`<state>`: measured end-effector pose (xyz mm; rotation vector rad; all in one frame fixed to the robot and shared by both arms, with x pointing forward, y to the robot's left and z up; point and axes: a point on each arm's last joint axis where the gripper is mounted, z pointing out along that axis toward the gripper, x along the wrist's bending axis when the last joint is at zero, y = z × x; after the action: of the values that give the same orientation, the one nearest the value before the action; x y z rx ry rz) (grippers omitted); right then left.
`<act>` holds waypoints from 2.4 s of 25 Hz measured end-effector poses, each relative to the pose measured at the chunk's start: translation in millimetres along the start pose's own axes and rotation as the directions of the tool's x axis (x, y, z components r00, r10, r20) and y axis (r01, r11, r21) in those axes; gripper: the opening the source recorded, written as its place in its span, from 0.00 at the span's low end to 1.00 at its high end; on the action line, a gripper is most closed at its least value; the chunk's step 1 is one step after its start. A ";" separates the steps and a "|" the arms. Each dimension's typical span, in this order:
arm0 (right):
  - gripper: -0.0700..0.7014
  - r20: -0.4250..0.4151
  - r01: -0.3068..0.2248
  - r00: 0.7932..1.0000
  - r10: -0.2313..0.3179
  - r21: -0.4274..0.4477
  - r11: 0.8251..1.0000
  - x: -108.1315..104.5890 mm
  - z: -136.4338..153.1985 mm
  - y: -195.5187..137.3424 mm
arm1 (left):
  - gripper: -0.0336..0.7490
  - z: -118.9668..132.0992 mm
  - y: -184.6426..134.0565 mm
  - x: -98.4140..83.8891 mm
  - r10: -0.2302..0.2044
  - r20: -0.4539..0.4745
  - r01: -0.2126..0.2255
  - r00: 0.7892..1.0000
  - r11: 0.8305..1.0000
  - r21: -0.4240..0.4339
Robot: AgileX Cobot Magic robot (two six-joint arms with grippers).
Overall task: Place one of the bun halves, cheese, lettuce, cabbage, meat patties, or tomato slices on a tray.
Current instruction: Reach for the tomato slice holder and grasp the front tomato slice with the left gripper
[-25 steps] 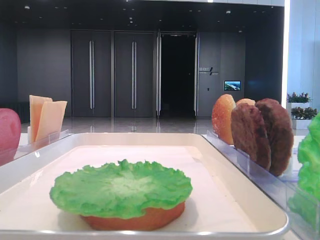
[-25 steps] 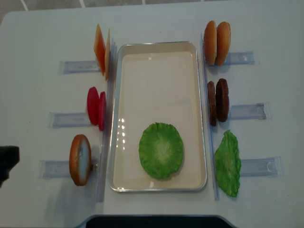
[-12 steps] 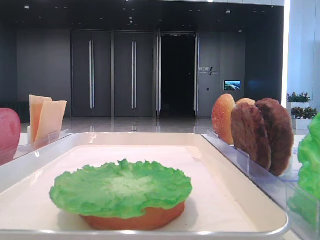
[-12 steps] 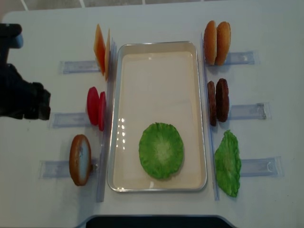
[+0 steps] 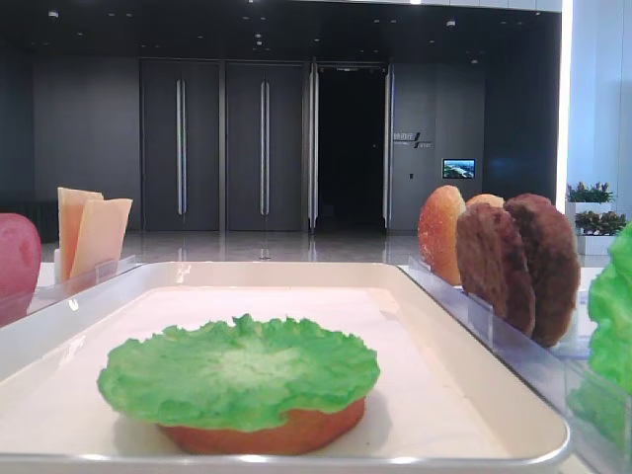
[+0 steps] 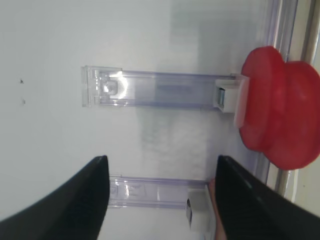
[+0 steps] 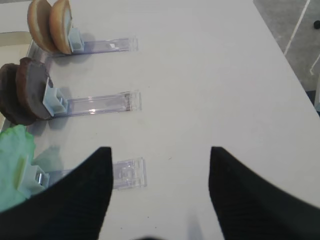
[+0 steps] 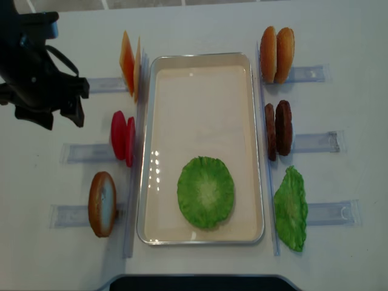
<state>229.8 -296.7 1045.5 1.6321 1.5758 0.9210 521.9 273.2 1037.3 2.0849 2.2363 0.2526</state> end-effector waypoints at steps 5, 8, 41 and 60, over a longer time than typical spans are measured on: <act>0.65 0.000 0.000 1.000 0.000 0.000 1.000 0.0 0.0 0.0 | 0.69 13.0 11.5 -6.1 0.001 -0.003 -0.001 1.000 1.000 0.031; 0.65 0.000 0.000 1.000 0.000 0.000 1.000 0.0 0.0 0.0 | 0.68 9.3 14.8 -15.3 0.018 0.004 -0.018 1.000 1.000 0.016; 0.65 0.000 0.000 1.000 0.000 0.000 1.000 0.0 0.0 0.0 | 0.68 35.4 -5.5 -123.8 0.124 -0.011 -0.124 0.992 0.992 0.026; 0.65 0.000 0.000 1.000 0.000 0.000 1.000 0.0 0.0 0.0 | 0.12 53.9 -2.1 -120.1 0.182 -0.121 -0.175 0.976 0.982 0.065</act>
<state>229.8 -296.7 1045.5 1.6321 1.5758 0.9210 537.8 157.2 977.0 2.3658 2.1444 0.3485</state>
